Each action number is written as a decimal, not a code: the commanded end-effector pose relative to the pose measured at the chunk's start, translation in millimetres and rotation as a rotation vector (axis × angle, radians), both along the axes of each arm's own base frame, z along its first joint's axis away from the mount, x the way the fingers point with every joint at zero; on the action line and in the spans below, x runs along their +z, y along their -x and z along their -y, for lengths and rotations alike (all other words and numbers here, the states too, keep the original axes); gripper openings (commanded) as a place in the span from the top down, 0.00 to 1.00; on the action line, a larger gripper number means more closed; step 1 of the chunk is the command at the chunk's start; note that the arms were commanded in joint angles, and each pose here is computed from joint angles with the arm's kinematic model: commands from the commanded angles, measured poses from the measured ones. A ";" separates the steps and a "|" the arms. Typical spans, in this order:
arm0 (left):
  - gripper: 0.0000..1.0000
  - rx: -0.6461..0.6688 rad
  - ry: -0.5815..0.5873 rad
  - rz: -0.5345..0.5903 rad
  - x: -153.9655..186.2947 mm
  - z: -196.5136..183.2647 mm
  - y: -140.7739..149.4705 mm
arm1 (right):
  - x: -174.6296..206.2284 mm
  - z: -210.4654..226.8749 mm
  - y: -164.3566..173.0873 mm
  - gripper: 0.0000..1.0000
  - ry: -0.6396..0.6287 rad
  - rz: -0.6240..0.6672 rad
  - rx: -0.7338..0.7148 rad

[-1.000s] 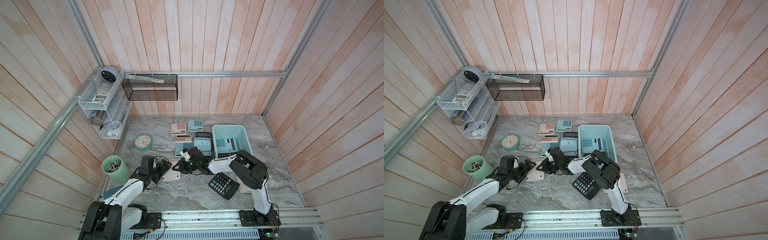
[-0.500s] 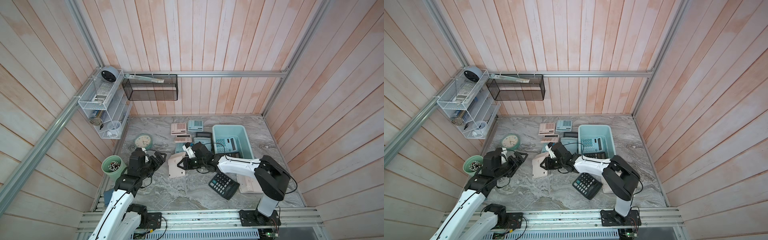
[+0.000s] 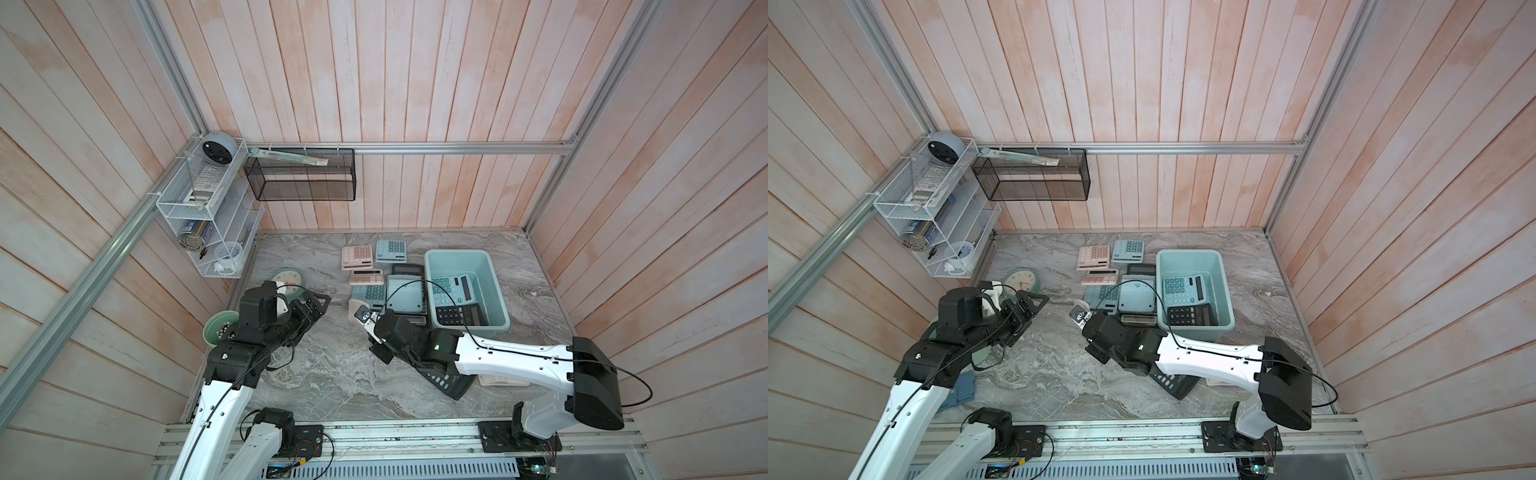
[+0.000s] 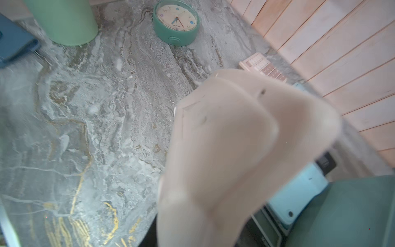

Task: Put the calculator in the storage box
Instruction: Place the calculator in the storage box.

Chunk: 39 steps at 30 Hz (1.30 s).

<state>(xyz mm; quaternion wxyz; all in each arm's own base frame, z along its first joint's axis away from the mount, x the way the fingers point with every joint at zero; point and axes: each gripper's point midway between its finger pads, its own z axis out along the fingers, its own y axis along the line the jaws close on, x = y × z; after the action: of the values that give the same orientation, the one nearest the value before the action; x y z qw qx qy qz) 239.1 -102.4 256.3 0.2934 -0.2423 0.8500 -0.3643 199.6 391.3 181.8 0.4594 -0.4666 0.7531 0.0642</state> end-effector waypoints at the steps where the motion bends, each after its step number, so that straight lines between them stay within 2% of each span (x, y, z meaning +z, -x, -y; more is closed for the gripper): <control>1: 0.00 -0.065 0.039 -0.024 7.5 10.9 5.3 | 25.9 6.9 -14.0 0.98 0.152 0.396 -0.072; 6: 0.00 -0.032 0.010 -0.141 -9.4 5.5 5.5 | 19.8 -11.7 -10.3 1.00 0.327 0.590 -0.041; 12: 0.00 0.027 0.032 -0.216 -19.7 2.2 8.4 | 9.5 -33.2 -9.1 1.00 0.432 0.754 -0.026; 19: 0.24 -0.002 0.022 -0.299 -41.5 10.4 14.6 | 13.7 -51.6 -9.4 1.00 0.443 0.874 -0.051; 23: 0.36 -0.013 0.021 -0.303 -47.1 13.5 15.0 | 18.6 -56.1 -9.4 1.00 0.427 0.910 -0.068; 30: 0.38 -0.012 -0.002 -0.320 -56.7 12.8 12.2 | 27.6 -54.7 -9.5 1.00 0.396 0.901 -0.081; 39: 0.96 -0.051 0.053 -0.281 -51.5 24.6 1.6 | 28.0 -50.0 -6.4 1.00 0.386 0.892 -0.082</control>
<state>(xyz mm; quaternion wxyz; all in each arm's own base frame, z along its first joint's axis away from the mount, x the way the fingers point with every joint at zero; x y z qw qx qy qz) 233.7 -123.3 204.1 0.1523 -0.2823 0.8821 -0.3449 207.7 446.8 183.2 0.6166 -0.5370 0.4771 -0.3222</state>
